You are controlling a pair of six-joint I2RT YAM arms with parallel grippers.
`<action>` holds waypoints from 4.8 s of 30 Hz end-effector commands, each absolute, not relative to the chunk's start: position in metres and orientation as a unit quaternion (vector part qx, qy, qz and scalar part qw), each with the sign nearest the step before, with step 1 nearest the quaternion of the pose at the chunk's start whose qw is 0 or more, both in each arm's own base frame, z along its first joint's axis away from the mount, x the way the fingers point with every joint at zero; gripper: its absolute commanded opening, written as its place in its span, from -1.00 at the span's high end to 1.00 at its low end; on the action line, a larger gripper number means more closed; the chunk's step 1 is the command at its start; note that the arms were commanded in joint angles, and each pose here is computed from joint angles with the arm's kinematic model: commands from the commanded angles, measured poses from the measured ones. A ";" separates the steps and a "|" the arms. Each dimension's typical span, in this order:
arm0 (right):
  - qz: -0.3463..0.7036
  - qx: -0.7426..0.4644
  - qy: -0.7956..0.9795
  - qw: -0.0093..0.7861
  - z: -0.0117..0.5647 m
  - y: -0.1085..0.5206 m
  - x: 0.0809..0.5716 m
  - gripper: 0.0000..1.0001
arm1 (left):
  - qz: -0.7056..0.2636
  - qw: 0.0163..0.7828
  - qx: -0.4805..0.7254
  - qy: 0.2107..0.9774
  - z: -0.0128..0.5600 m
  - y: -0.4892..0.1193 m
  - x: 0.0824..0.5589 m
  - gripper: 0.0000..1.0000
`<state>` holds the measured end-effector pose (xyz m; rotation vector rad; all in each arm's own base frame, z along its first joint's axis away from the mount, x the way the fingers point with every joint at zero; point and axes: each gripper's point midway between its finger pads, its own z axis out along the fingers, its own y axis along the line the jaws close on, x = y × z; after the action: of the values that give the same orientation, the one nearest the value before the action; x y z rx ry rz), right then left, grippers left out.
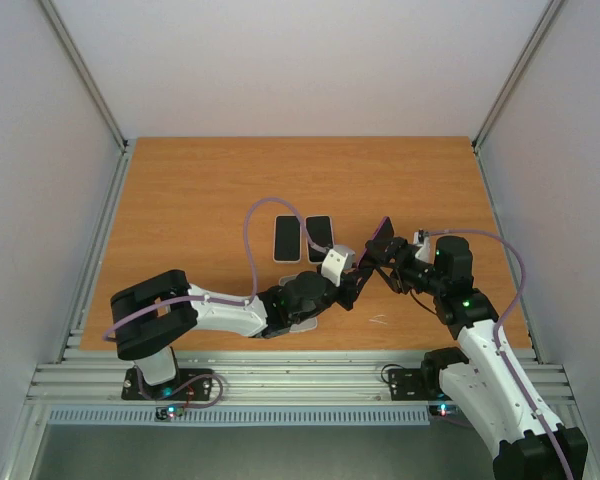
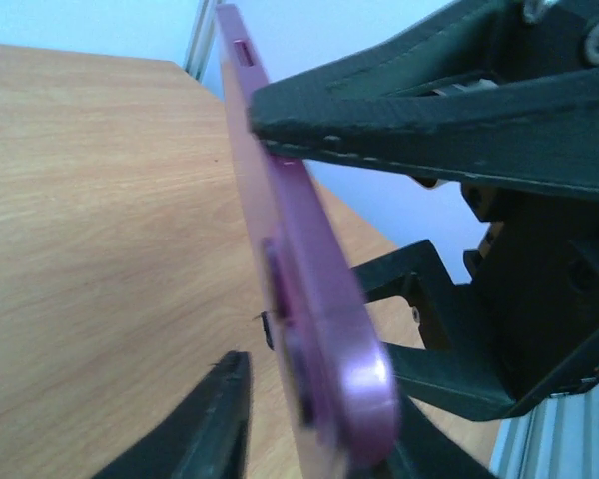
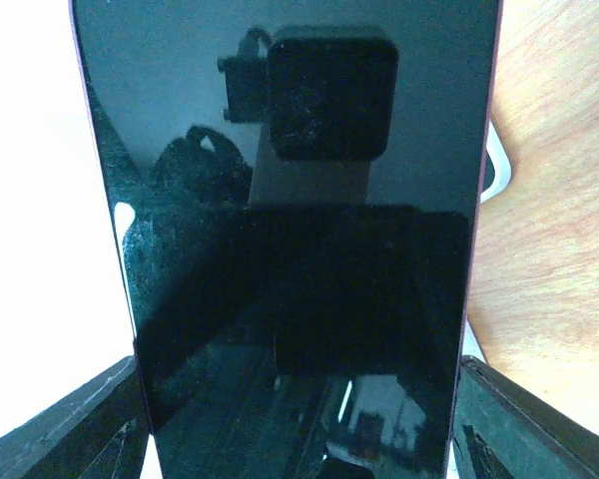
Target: Put the phone into the phone case
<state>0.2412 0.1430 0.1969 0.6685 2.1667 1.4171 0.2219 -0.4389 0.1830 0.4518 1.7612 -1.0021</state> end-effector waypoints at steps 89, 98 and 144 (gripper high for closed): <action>0.461 -0.576 0.605 0.300 0.233 0.279 0.089 -0.19 | -0.368 0.185 0.566 0.714 0.240 -0.278 0.102 0.99; 0.473 -0.579 0.600 0.285 0.238 0.278 0.083 0.45 | -0.364 0.184 0.570 0.713 0.238 -0.276 0.101 0.99; 0.403 -0.202 0.844 0.291 0.168 0.328 0.195 0.98 | -0.255 0.453 0.042 0.853 0.238 -0.184 0.216 -0.99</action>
<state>0.1772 0.3203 0.1594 -0.7788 2.2985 1.0377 0.2025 -0.1839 0.2402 0.3242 2.1450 -0.5534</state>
